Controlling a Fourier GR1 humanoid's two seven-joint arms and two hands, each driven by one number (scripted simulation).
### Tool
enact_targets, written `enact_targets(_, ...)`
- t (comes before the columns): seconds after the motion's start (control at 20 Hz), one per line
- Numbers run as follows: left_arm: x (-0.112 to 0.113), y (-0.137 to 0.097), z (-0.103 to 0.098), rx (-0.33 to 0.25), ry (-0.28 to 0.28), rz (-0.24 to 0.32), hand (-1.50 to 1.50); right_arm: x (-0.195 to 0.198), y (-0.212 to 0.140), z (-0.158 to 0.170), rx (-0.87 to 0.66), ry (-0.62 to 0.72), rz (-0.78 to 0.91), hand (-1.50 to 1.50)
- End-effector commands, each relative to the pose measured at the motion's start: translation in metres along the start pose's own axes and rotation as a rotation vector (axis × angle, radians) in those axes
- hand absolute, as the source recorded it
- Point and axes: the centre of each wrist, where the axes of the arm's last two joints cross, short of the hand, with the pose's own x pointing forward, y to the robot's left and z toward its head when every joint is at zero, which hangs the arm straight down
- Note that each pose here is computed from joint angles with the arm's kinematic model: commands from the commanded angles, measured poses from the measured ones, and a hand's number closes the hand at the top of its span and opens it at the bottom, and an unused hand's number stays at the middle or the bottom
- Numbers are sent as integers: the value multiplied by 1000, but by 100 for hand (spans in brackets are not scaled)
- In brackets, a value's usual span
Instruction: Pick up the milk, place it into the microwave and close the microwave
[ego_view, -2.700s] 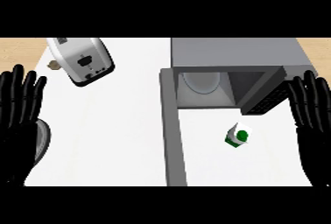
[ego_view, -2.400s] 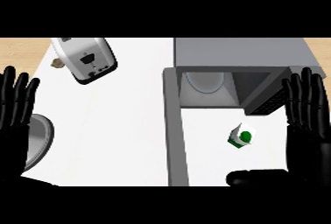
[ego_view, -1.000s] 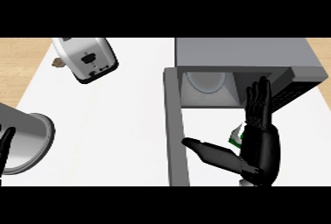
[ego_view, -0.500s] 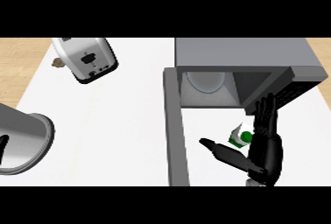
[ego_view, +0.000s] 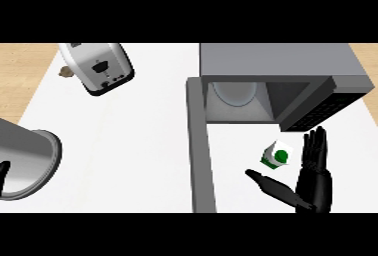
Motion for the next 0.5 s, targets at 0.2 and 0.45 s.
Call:
enact_targets(0.2,-1,-9,21,3,2,16,-150,-32,-2,-4,3,6,5,-150)
enact_targets(0.45,3,7,16,-15,19,12,-150,-52,-7,9,52,-6,44,-150)
